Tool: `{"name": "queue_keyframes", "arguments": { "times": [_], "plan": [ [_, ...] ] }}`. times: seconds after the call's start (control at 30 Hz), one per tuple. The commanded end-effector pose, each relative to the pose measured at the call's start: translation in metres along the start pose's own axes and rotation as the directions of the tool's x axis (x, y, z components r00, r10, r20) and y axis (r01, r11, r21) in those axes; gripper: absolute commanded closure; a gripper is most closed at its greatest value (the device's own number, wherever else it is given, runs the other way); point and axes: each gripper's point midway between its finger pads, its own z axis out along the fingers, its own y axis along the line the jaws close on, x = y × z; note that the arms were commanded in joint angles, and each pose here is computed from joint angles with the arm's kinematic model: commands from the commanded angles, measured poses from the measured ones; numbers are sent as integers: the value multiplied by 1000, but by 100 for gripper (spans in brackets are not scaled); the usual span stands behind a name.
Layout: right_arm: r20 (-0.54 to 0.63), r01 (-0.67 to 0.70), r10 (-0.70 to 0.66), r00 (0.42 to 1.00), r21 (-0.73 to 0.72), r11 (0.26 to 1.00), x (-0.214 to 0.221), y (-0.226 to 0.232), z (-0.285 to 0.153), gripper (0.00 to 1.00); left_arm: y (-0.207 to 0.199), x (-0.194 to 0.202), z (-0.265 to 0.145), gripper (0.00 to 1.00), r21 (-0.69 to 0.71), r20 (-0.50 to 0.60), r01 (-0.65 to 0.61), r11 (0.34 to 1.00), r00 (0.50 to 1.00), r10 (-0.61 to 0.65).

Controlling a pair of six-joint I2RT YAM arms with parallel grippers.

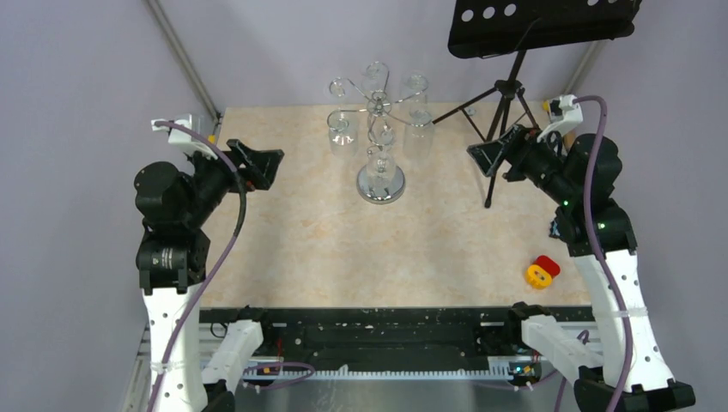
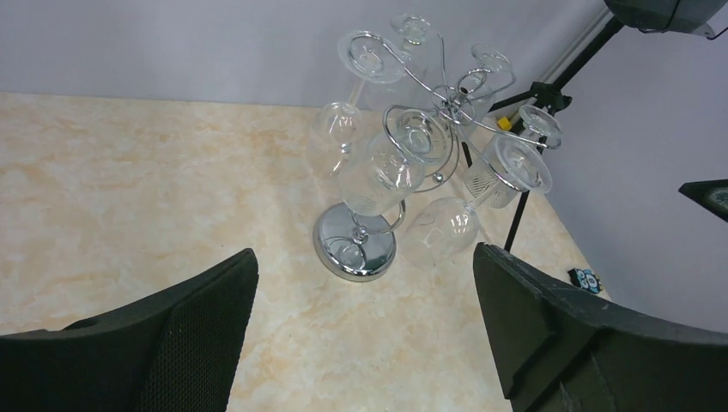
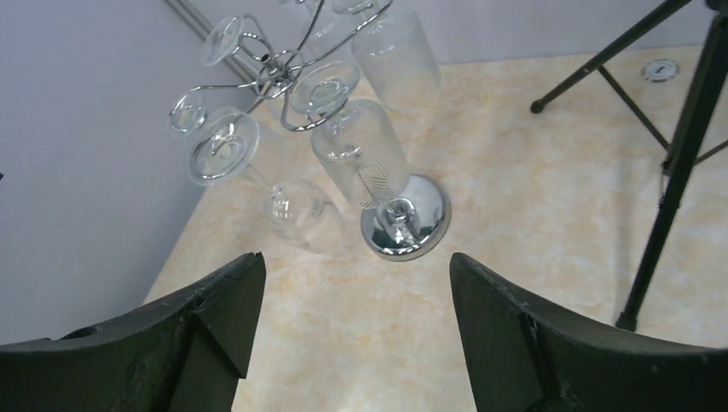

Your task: Take the wine glass off the wine glass rack

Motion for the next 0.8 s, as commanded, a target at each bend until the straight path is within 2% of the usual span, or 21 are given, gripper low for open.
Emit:
{"name": "queue_keyframes", "arguments": {
  "times": [0.0,0.1,0.2,0.3,0.4,0.53,0.67,0.77],
  "plan": [
    [21,-42,46,999,-149,988,-1,25,7,19,-9,-17,-6,1,24,77,-11,1000,997,9],
    [-3,-80,81,997,-216,973,6,34,10,16,-4,-10,-5,1,8,54,-8,1000,999,7],
    [-46,-184,178,983,-281,942,11,46,13,14,-7,1,-4,1,44,19,-12,999,1000,12],
    [-115,-315,296,948,-450,836,12,72,17,17,-11,7,-6,2,72,16,-17,997,1000,16],
    [-133,-397,383,914,-483,780,12,79,21,18,-13,9,-11,2,79,29,-24,997,999,21],
    [-89,-467,492,866,-498,731,3,86,23,18,-18,9,-18,2,93,40,-40,995,999,36],
    [-36,-555,640,767,-539,634,-7,96,20,17,-43,9,-31,2,221,74,-102,970,993,88],
    [-9,-591,683,730,-511,625,-9,99,26,17,-50,3,-40,2,240,137,-137,961,985,106]
  ]
}}
